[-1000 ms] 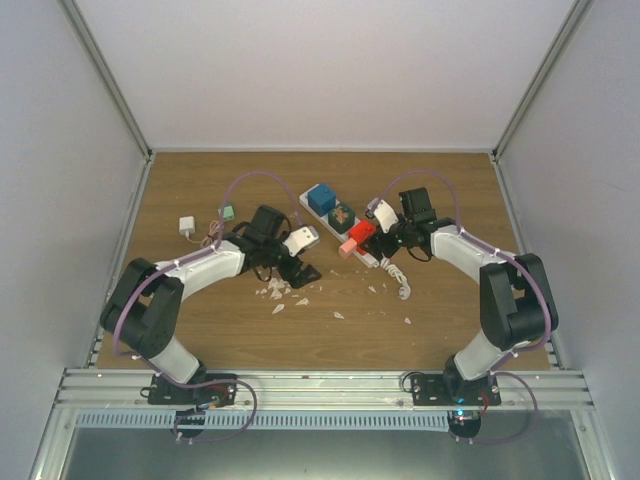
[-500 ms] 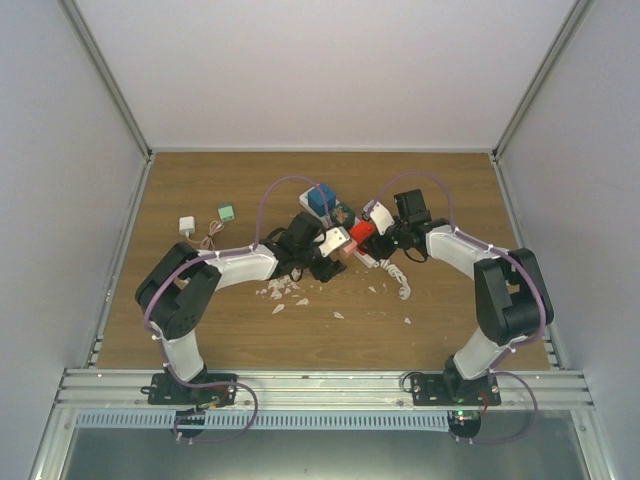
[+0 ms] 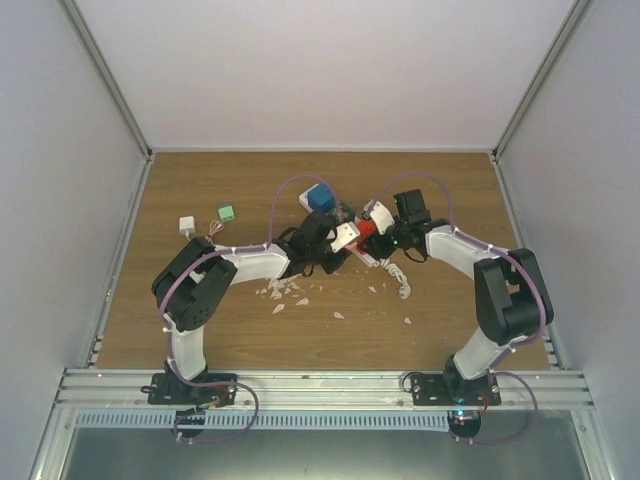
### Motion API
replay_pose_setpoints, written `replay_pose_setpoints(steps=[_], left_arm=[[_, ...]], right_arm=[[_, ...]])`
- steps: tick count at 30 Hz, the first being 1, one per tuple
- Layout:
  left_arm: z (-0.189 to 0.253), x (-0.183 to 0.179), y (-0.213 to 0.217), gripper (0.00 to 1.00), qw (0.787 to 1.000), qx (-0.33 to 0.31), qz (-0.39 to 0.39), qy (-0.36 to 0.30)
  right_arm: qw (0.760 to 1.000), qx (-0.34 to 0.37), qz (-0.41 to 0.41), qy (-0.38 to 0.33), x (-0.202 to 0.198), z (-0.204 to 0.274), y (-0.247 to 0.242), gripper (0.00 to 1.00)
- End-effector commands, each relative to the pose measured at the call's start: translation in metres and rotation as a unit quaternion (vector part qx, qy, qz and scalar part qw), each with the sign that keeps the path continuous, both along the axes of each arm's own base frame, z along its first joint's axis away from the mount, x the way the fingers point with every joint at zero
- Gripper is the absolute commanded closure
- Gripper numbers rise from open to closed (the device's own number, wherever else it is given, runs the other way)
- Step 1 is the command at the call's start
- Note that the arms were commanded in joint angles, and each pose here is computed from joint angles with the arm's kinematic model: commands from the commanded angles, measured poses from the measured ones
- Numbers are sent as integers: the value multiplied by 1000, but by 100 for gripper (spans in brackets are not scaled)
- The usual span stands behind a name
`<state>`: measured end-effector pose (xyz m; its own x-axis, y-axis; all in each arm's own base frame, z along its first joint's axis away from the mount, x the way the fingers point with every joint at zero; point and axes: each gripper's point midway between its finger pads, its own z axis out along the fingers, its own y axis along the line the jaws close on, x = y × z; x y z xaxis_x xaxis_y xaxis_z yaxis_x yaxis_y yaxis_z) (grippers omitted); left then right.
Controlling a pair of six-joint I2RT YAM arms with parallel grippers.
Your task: Pull the plug off the socket
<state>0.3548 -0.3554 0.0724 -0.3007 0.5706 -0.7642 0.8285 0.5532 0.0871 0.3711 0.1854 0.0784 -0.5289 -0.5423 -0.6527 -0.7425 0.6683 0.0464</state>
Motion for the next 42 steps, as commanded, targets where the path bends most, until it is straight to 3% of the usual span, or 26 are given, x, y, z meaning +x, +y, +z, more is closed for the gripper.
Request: replay_pose_setpoints(steps=[1,5,17,28,34,42], left_arm=[[4,-4,-3,76,1000,-8,-9,-19],[1,-17,8,86,1000,-5,-8,-10],[-10,-64,25,85,999,7,-37,10],[-3,-84,35,85,998,14,-57,7],[34,-64,69,89,999,4,-32,6],[50,-9,172,96,997,39,69,-17]], right_arm=[[999,-16,-22,-29,13,-3,-4,67],[998,-26,-37,-33,16,-5,-9,75],[994,-56,-81,-50,27,-8,-28,86],[994,-62,-76,-52,26,-12,-29,88],[997,-43,-52,-43,20,-9,-20,87],[998,-31,-37,-37,17,-6,-14,85]])
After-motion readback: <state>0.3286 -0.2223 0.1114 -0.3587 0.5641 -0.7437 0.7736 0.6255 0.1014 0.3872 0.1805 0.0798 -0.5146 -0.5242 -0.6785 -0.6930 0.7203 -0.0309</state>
